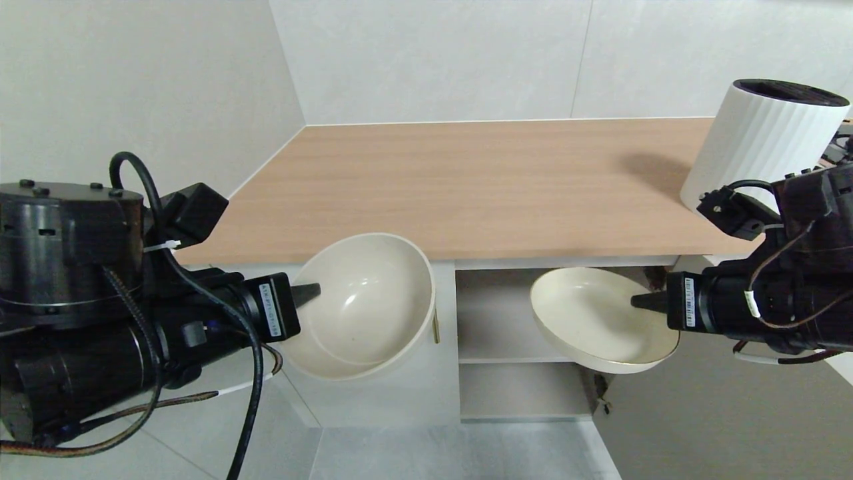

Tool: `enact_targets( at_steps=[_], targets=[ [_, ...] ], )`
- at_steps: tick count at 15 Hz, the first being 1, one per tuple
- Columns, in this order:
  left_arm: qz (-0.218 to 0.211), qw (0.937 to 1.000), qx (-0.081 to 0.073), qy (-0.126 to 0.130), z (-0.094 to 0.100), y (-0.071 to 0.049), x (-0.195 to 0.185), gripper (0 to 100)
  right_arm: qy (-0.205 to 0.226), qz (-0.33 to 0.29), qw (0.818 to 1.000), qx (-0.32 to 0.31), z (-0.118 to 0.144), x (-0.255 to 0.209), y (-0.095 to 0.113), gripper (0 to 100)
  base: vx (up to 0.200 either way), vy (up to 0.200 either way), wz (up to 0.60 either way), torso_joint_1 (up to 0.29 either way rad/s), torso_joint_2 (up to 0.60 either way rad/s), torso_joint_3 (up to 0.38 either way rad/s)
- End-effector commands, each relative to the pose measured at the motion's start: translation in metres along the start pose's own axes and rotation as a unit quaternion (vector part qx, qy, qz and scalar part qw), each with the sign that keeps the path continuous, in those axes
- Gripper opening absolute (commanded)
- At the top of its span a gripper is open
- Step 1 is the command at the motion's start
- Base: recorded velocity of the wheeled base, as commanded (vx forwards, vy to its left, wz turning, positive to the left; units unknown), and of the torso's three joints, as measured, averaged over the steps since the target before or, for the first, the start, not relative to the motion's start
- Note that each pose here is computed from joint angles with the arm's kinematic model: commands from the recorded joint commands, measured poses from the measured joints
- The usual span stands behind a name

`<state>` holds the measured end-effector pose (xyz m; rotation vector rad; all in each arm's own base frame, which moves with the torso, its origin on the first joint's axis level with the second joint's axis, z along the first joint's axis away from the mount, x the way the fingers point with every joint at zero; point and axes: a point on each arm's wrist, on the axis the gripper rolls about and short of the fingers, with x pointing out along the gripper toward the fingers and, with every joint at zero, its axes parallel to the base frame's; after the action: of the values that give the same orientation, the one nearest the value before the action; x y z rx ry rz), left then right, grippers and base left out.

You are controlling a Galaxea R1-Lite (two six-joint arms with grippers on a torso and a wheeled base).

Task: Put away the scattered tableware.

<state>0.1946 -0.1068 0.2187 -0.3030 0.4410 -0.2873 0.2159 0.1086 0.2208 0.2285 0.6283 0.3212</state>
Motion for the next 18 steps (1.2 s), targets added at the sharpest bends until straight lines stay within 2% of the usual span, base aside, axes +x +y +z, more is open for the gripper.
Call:
enact_targets(
  at_steps=[1, 5, 18],
  targets=[
    [0.001, 1.0000, 0.000, 0.002, -0.001, 0.000, 0.001, 0, 0.013, -0.006, 1.000, -0.001, -0.003, 0.009, -0.001, 0, 0.000, 0.000, 0.00, 0.000, 0.00, 0.000],
    [0.003, 1.0000, 0.001, 0.007, -0.002, 0.000, 0.004, 0, 0.021, -0.012, 1.000, -0.001, -0.005, 0.020, -0.002, 0, 0.000, 0.000, 0.00, -0.098, 0.21, 0.116],
    [0.008, 0.9998, 0.002, 0.016, -0.005, 0.001, 0.010, 0, 0.042, -0.024, 0.999, -0.011, -0.013, 0.041, -0.005, 0, 0.000, 0.000, 0.00, -0.195, 0.46, 0.255]
  ],
)
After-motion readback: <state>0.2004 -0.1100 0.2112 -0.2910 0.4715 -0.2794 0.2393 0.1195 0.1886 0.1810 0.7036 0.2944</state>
